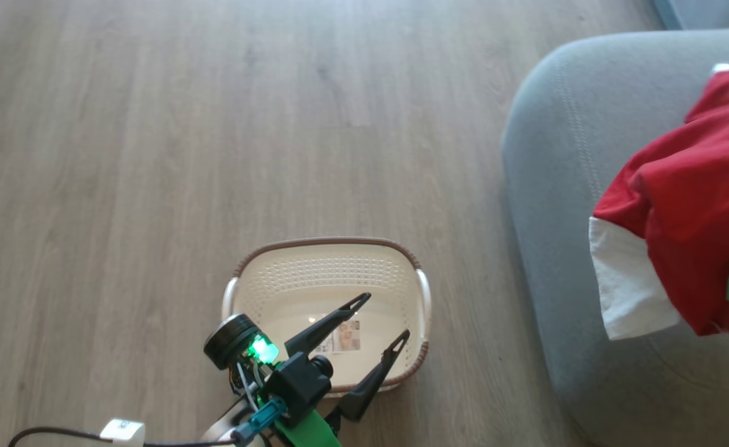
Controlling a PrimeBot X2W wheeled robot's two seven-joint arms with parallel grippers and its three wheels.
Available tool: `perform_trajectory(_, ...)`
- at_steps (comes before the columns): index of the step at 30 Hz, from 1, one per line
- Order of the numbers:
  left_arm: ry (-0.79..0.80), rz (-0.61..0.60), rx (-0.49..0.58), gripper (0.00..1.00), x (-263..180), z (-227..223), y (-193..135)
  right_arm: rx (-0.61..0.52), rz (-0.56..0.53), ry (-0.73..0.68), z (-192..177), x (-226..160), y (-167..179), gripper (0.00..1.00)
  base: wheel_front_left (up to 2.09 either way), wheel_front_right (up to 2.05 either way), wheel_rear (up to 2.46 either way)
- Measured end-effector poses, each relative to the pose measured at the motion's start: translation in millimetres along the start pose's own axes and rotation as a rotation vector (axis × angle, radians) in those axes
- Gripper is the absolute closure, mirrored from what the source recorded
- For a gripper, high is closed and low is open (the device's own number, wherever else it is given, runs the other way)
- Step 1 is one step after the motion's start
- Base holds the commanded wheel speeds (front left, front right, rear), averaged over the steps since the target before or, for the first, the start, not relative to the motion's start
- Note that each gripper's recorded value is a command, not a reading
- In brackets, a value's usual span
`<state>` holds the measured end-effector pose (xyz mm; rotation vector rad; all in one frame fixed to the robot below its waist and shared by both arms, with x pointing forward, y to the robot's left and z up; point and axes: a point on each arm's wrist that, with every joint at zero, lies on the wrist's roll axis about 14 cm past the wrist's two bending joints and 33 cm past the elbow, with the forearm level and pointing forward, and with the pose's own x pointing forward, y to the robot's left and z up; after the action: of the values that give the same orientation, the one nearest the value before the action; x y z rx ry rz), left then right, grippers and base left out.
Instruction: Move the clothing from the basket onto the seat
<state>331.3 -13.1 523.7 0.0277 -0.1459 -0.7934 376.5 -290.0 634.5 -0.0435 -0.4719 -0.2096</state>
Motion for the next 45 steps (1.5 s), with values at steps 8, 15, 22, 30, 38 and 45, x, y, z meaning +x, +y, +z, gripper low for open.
perform_trajectory(8, 0.004, -0.100, -0.030, 0.00, 16.1, -7.1, -21.5, -0.066, -0.091, -0.007, 10.9, -14.3, -35.8, 1.00, 0.00, 0.00, 0.00)
perform_trajectory(15, -0.009, -0.200, -0.058, 0.00, 32.3, -8.6, -45.1, -0.130, -0.207, -0.005, 24.4, -38.4, -75.6, 1.00, 0.00, 0.00, 0.00)
perform_trajectory(22, -0.016, -0.295, -0.083, 0.00, 43.6, -10.8, -68.7, -0.173, -0.295, 0.025, 29.3, -65.8, -102.3, 1.00, 0.00, 0.00, 0.00)
perform_trajectory(30, -0.023, -0.340, -0.092, 0.00, 50.7, -13.0, -76.0, -0.194, -0.321, 0.057, 24.5, -74.5, -108.6, 1.00, 0.00, 0.00, 0.00)
perform_trajectory(38, -0.016, -0.336, -0.108, 0.00, 55.0, -20.7, -69.3, -0.207, -0.313, 0.084, 12.9, -68.3, -104.6, 1.00, 0.00, 0.00, 0.00)
perform_trajectory(45, 0.014, -0.374, -0.116, 0.00, 61.8, -44.9, -58.4, -0.224, -0.288, 0.036, 9.9, -28.0, -99.3, 1.00, 0.00, 0.00, 0.00)
